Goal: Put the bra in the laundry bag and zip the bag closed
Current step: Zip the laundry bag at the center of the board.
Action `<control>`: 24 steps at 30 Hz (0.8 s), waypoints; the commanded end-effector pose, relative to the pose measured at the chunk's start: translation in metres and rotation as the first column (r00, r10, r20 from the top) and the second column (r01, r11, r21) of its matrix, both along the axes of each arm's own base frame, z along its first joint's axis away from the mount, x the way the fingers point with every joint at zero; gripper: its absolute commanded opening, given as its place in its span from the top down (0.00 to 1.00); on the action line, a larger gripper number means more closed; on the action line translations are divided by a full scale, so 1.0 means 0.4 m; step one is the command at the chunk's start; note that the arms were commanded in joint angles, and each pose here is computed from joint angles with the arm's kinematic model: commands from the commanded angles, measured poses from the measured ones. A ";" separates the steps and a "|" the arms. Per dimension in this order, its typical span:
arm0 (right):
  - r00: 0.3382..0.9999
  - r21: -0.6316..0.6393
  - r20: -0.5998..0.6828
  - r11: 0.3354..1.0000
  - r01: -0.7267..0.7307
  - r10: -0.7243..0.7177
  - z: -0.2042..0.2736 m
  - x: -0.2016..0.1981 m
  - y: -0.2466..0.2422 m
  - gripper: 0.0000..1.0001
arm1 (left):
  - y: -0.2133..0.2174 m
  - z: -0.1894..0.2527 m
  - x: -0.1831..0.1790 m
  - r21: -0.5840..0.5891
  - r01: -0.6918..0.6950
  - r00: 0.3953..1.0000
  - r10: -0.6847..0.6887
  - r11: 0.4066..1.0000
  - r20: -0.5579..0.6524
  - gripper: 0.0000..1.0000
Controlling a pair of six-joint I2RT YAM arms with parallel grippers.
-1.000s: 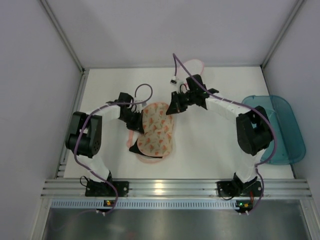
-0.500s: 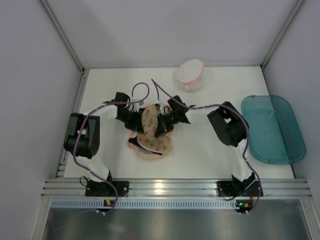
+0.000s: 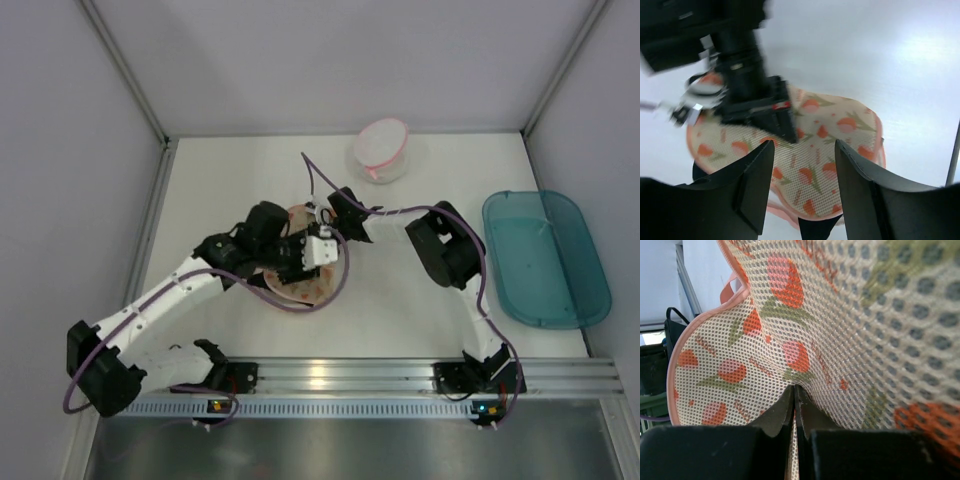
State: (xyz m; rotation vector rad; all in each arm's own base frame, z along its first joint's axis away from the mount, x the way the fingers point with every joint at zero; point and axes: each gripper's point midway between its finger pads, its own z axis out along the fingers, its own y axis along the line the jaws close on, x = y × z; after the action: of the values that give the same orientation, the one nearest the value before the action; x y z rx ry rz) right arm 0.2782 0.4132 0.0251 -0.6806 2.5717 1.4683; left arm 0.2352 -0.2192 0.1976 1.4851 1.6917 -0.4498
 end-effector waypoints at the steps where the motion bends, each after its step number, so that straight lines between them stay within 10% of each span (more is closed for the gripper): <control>1: 1.000 -0.139 -0.007 0.990 0.022 -0.023 -0.095 -0.019 -0.020 1.00 | 0.006 -0.128 -0.073 0.332 0.247 0.958 -0.280 0.910 0.055 0.43; 8: 1.000 -0.170 -0.019 0.985 0.018 -0.022 -0.106 -0.023 -0.030 1.00 | -0.111 -0.227 -0.191 0.669 0.437 0.818 -0.575 0.601 -0.017 0.46; 24: 0.998 -0.172 -0.062 0.985 0.005 -0.016 -0.132 -0.040 -0.033 1.00 | -0.160 -0.395 -0.200 0.918 0.385 0.813 -0.507 0.097 -0.287 0.41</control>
State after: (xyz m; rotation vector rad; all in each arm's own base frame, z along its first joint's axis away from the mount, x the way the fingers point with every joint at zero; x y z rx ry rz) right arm 0.2764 0.4137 0.0228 -0.6804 2.6015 1.4511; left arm 0.1461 -0.3080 0.0282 2.8802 1.3186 0.3917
